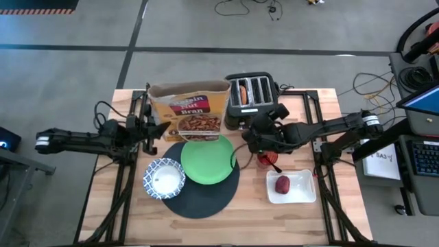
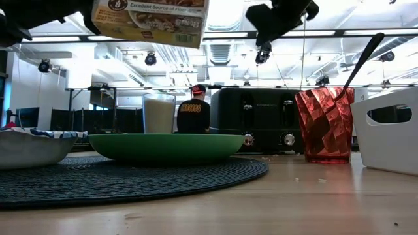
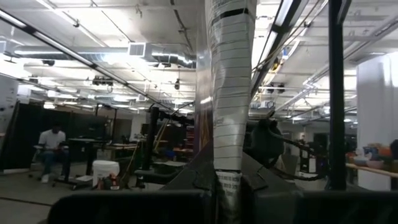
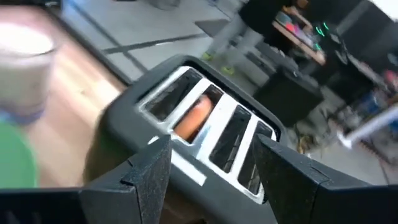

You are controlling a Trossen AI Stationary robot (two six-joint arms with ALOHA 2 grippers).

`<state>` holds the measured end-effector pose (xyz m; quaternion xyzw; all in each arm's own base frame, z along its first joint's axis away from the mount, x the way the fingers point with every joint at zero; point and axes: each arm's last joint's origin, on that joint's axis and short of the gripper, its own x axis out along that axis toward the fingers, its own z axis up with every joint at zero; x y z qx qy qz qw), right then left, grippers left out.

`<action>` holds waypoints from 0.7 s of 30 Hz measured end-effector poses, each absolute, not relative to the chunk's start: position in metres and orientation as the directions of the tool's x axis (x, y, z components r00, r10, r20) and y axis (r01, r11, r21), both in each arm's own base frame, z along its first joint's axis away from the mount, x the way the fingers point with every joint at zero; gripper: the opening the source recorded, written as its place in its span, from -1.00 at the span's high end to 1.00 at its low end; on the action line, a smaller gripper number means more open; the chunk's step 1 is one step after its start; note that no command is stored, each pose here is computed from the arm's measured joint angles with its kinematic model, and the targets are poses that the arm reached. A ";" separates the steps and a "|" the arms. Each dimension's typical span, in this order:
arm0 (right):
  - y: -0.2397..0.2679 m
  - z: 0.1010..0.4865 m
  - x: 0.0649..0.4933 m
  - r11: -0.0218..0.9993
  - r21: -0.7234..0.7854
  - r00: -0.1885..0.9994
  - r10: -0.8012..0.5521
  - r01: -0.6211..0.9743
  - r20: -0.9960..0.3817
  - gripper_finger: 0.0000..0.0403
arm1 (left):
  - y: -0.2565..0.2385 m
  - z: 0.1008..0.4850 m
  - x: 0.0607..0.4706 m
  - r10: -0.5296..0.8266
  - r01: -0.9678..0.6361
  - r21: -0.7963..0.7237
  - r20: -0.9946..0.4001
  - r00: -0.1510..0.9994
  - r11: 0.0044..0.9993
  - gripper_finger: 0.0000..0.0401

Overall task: Arrange a breakfast setting
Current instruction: Pour the cereal from the cereal box into the white bowl

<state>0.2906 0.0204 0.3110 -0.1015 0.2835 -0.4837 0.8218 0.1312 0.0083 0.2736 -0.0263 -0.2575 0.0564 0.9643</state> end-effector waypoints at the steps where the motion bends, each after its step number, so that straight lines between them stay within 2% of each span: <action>1: 0.026 0.313 0.288 0.536 -0.449 0.395 -0.840 0.715 -0.373 -0.04 | 0.008 0.273 0.132 0.119 -0.092 -0.079 0.493 0.862 0.993 1.00; 5: 0.049 0.320 0.277 0.703 -0.397 0.564 -0.711 0.590 -0.420 0.08 | 0.007 0.272 0.134 0.091 -0.068 -0.065 0.483 0.871 0.996 1.00; 7: 0.059 0.323 0.274 0.822 -0.336 0.702 -0.569 0.460 -0.429 0.14 | 0.007 0.271 0.135 0.067 -0.046 -0.055 0.479 0.875 0.997 1.00; 10: 0.066 0.328 0.269 0.937 -0.223 0.882 -0.334 0.271 -0.333 0.19 | 0.005 0.270 0.138 0.036 -0.017 -0.045 0.475 0.879 0.999 1.00; 11: 0.065 0.330 0.265 0.950 -0.198 0.914 -0.291 0.241 -0.283 0.20 | 0.004 0.270 0.139 0.030 -0.010 -0.044 0.477 0.878 0.999 1.00; 15: 0.058 0.326 0.245 0.959 -0.131 0.953 -0.270 0.253 -0.137 0.14 | 0.000 0.271 0.141 -0.009 0.032 -0.037 0.492 0.871 0.999 1.00; 21: 0.059 0.295 0.227 0.993 -0.036 0.994 -0.111 0.112 0.021 -0.16 | -0.004 0.267 0.147 -0.038 0.062 -0.036 0.471 0.881 0.997 1.00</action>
